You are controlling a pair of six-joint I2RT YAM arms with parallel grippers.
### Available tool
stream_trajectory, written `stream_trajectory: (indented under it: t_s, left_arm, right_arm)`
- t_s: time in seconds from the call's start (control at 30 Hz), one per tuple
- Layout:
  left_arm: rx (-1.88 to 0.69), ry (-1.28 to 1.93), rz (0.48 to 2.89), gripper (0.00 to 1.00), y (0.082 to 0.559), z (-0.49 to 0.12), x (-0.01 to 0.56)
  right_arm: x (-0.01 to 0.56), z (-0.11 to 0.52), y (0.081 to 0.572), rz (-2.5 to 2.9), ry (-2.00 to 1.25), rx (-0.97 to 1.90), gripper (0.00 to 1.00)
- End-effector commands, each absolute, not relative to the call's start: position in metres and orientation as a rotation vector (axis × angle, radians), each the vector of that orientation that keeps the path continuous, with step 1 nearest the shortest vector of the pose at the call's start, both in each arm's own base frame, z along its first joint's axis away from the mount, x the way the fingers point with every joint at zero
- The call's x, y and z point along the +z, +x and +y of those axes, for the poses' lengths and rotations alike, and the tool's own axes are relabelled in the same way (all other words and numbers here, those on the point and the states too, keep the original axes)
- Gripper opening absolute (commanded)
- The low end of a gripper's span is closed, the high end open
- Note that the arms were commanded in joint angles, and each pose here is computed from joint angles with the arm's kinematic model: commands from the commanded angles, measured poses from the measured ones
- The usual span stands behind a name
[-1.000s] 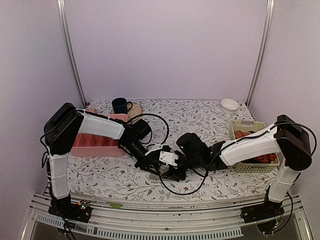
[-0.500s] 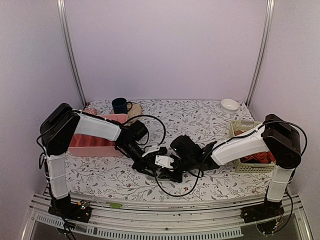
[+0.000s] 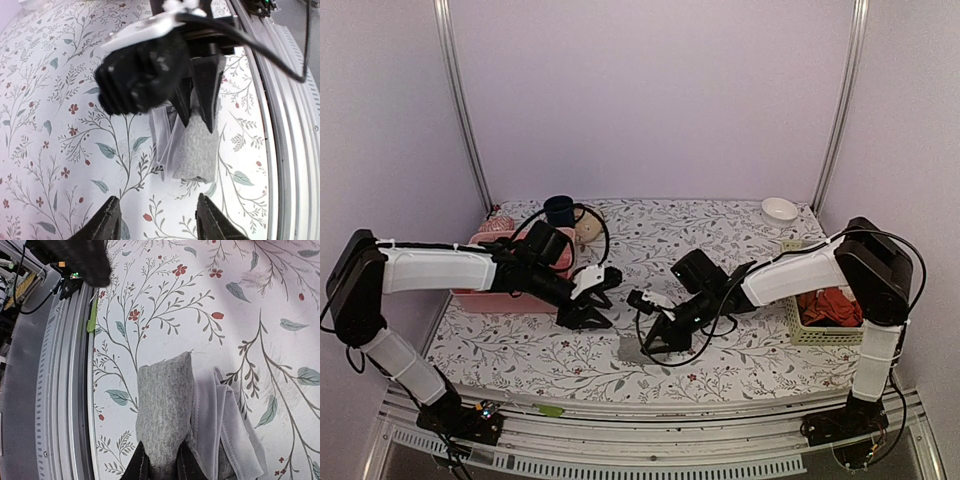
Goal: Roll the underwear
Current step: Roll the underwear at the center of the board.
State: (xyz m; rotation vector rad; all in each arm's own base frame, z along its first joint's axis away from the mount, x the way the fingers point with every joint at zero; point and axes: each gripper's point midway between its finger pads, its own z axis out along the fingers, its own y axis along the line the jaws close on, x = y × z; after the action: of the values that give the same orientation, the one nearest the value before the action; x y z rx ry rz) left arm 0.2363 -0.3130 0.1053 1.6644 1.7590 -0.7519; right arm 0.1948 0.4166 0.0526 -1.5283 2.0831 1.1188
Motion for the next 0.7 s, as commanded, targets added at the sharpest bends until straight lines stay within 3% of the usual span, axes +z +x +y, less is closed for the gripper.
stream_trajectory:
  t_s: [0.0,0.3,0.67]
  left_arm:
    - [-0.659,1.573,1.676,0.57,0.235,-0.301,0.119]
    - [-0.538,1.592,1.501,0.75,0.198,-0.313,0.119]
    - [-0.399,1.738,1.380,0.72,0.193,-0.354,0.084]
  right_arm:
    - [0.029,0.403,0.182,2.330,-1.426,1.372,0.00]
    - [-0.003,0.392,0.205,2.506,-1.177,1.642,0.00]
    - [-0.029,0.388,0.219,2.596,-1.050,1.765,0.00]
